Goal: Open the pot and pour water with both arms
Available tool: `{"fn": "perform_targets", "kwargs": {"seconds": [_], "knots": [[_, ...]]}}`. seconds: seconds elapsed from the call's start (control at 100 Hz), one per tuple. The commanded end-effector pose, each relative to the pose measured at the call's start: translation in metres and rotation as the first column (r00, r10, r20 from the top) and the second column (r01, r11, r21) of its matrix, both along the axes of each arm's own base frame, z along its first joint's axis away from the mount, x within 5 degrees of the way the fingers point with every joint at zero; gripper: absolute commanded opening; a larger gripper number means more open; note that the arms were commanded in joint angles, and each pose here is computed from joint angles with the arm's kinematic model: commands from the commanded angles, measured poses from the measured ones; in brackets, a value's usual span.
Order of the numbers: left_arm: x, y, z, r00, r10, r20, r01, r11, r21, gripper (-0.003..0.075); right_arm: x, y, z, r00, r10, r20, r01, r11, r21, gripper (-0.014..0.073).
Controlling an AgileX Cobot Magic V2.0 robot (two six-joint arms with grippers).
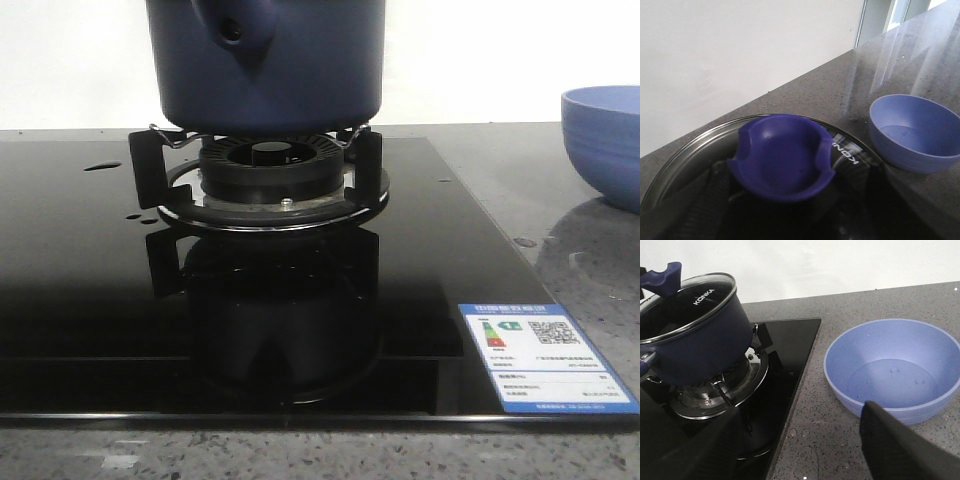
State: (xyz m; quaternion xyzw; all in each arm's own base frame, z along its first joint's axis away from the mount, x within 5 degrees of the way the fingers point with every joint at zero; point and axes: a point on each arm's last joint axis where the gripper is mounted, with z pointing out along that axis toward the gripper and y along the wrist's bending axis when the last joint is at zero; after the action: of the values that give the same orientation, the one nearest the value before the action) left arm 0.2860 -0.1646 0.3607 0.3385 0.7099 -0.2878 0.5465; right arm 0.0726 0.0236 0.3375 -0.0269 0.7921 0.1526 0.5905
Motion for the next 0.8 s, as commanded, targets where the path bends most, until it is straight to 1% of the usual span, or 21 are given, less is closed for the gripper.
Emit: {"fn": "perform_targets", "kwargs": {"seconds": [0.0,0.12,0.32,0.55,0.62,0.72,0.79], "knots": [[0.001,-0.003,0.019,0.998,0.036,0.045,-0.034,0.998,-0.054,0.0520,0.002,-0.001,0.016,0.996,-0.014,0.086,0.013,1.000,0.015,0.0455],[0.009,-0.005,0.015,0.997,0.065,0.038,-0.063,0.997,-0.050,0.0520,0.002,-0.001,0.016,0.996,-0.013,0.085,0.012,1.000,0.014,0.0455],[0.014,-0.007,0.019,0.997,0.063,0.047,-0.061,0.996,-0.058,0.0517,0.002,-0.001,0.016,0.996,-0.013,0.085,0.012,1.000,0.014,0.0455],[0.020,-0.011,0.015,0.998,0.051,0.034,-0.049,0.997,-0.058,0.0509,0.002,-0.001,0.016,0.996,-0.013,0.085,0.012,1.000,0.014,0.0455],[0.019,-0.011,0.015,0.999,0.041,0.033,-0.039,0.998,-0.059,0.0475,0.002,-0.001,0.016,0.996,-0.013,0.085,0.012,1.000,0.014,0.0455],[0.018,-0.012,0.017,0.999,0.026,0.034,-0.024,0.998,-0.062,0.0377,0.002,-0.001,0.016,0.996,-0.013,0.083,0.012,1.000,0.014,0.0455],[0.018,-0.013,0.017,0.999,0.017,0.034,-0.014,0.998,-0.063,0.0327,0.002,-0.001,0.016,0.996,-0.013,0.083,0.012,1.000,0.014,0.0455]]}}
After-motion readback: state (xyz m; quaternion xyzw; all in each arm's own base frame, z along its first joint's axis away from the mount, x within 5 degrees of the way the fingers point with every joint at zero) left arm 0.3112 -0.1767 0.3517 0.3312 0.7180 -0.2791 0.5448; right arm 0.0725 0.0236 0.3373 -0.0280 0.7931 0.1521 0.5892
